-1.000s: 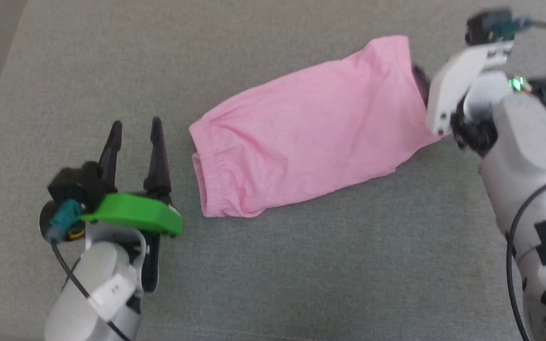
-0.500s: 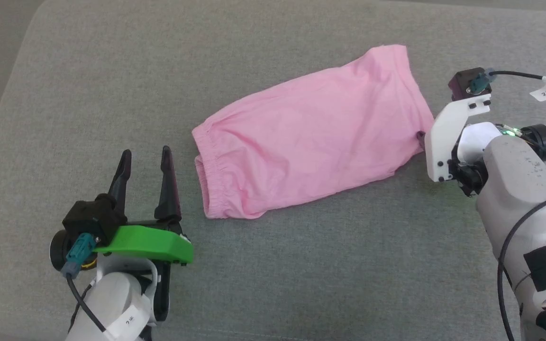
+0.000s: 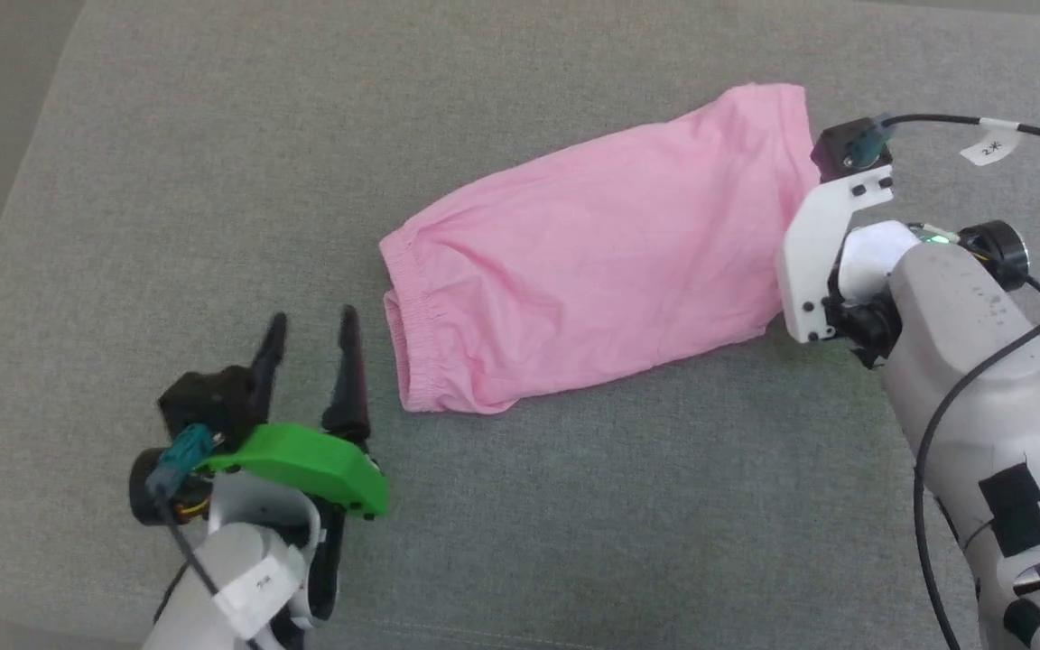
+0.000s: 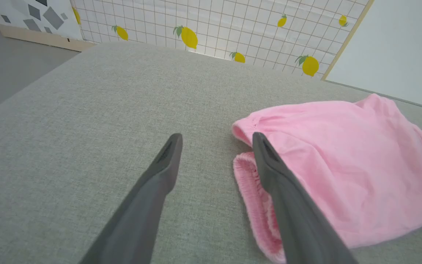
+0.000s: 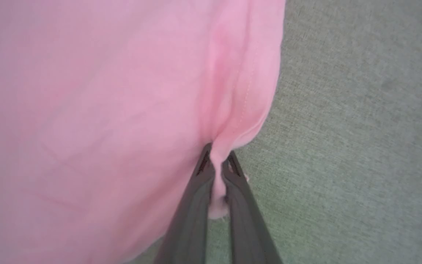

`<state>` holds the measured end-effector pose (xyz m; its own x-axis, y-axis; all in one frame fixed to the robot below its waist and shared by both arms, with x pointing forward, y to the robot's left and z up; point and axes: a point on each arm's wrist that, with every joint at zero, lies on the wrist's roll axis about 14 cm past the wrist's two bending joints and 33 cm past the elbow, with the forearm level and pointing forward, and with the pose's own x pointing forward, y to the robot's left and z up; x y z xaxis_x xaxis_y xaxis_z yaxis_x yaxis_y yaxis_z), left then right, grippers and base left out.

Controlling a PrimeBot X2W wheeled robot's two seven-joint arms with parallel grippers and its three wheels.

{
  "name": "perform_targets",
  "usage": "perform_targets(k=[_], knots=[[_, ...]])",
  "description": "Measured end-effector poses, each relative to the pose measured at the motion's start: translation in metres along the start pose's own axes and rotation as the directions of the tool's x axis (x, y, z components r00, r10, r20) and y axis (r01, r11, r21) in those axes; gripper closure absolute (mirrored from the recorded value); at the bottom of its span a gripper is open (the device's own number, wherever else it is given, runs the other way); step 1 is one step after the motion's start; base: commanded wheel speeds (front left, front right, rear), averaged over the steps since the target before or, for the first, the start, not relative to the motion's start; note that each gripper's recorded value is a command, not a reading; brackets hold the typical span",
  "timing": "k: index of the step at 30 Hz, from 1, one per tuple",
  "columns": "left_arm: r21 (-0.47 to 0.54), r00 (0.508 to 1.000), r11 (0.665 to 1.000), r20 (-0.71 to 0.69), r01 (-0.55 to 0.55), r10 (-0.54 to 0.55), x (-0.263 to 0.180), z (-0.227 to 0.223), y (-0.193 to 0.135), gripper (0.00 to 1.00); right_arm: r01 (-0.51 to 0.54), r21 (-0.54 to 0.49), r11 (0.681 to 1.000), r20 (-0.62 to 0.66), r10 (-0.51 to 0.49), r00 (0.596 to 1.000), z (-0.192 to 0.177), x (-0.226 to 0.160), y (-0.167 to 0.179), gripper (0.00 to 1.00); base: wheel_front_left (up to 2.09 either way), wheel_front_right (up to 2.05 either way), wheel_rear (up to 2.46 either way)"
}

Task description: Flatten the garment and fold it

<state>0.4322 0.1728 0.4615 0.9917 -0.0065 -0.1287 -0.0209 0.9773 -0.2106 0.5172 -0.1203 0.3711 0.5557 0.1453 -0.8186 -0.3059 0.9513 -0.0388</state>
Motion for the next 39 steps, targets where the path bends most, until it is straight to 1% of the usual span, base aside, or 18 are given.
perform_targets(k=[3,5,6,8,11,13,16,18,20,22,23,24,27,30,35,39], knots=[[-0.031,0.992,0.999,-0.122,0.027,-0.031,-0.003,-0.011,-0.014,0.0,0.0,0.013,1.0,0.015,0.0,1.0,0.003,-0.006,-0.003,1.0,0.0,0.0,0.0],[-0.062,0.964,0.997,-0.261,0.041,-0.056,-0.009,-0.028,-0.026,0.0,0.003,0.017,1.0,0.022,-0.003,1.0,0.002,-0.011,-0.005,1.0,0.0,0.0,0.0],[-0.078,0.949,0.996,-0.308,0.044,-0.066,-0.012,-0.032,-0.031,0.0,0.004,0.018,1.0,0.023,-0.005,1.0,0.002,-0.012,-0.006,1.0,0.0,0.0,0.0],[-0.086,0.906,0.995,-0.414,0.057,-0.087,-0.019,-0.042,-0.041,0.0,0.011,0.018,1.0,0.031,-0.011,0.999,0.003,-0.016,-0.009,1.0,0.0,0.0,0.0],[-0.084,0.874,0.995,-0.478,0.053,-0.086,-0.017,-0.043,-0.045,0.0,0.013,0.017,1.0,0.032,-0.014,0.999,0.003,-0.018,-0.011,1.0,0.0,0.0,0.0],[-0.076,0.867,0.996,-0.493,0.045,-0.077,-0.012,-0.042,-0.045,0.0,0.012,0.014,1.0,0.027,-0.012,1.0,0.001,-0.017,-0.01,1.0,0.0,0.0,0.0],[-0.053,0.835,0.998,-0.548,0.022,-0.047,-0.006,-0.056,-0.04,0.0,0.007,0.01,1.0,0.022,-0.008,1.0,0.0,-0.015,-0.009,1.0,0.0,0.0,0.0],[-0.032,0.797,0.999,-0.603,0.006,-0.024,-0.007,-0.072,-0.036,0.0,0.004,0.01,1.0,0.021,-0.004,1.0,0.0,-0.013,-0.009,1.0,0.0,0.0,0.0],[-0.022,0.768,1.0,-0.641,-0.005,-0.01,-0.008,-0.086,-0.033,0.0,0.004,0.011,1.0,0.02,-0.004,1.0,-0.001,-0.012,-0.01,1.0,0.0,0.0,0.0],[-0.029,0.75,1.0,-0.661,-0.009,-0.013,-0.006,-0.094,-0.035,0.0,0.003,0.012,1.0,0.022,-0.004,1.0,-0.002,-0.012,-0.01,1.0,0.0,0.0,0.0],[-0.036,0.743,0.999,-0.669,-0.005,-0.02,-0.006,-0.097,-0.036,0.62,0.003,0.015,1.0,0.021,-0.003,1.0,-0.002,-0.013,-0.011,1.0,0.0,0.0,0.0],[-0.047,0.739,0.999,-0.672,0.004,-0.034,-0.005,-0.098,-0.039,1.0,0.003,0.017,1.0,0.023,-0.004,1.0,-0.003,-0.013,-0.012,1.0,0.0,0.0,0.0],[-0.077,0.742,0.997,-0.667,0.018,-0.065,-0.003,-0.098,-0.043,1.0,0.003,0.025,1.0,0.03,-0.004,1.0,-0.003,-0.015,-0.014,1.0,0.0,0.0,0.0],[-0.1,0.764,0.995,-0.639,0.028,-0.086,0.0,-0.092,-0.046,1.0,0.002,0.04,0.999,0.051,-0.004,0.999,-0.001,-0.02,-0.017,1.0,0.0,0.0,0.0],[-0.124,0.8,0.992,-0.592,0.029,-0.097,0.0,-0.076,-0.044,1.0,0.004,0.055,0.998,0.094,-0.009,0.995,0.002,-0.037,-0.023,1.0,0.0,0.0,0.0],[-0.134,0.816,0.991,-0.572,0.01,-0.085,-0.006,-0.066,-0.036,1.0,-0.013,0.08,0.997,0.111,0.004,0.994,-0.01,-0.054,-0.024,1.0,0.0,0.0,0.0]])
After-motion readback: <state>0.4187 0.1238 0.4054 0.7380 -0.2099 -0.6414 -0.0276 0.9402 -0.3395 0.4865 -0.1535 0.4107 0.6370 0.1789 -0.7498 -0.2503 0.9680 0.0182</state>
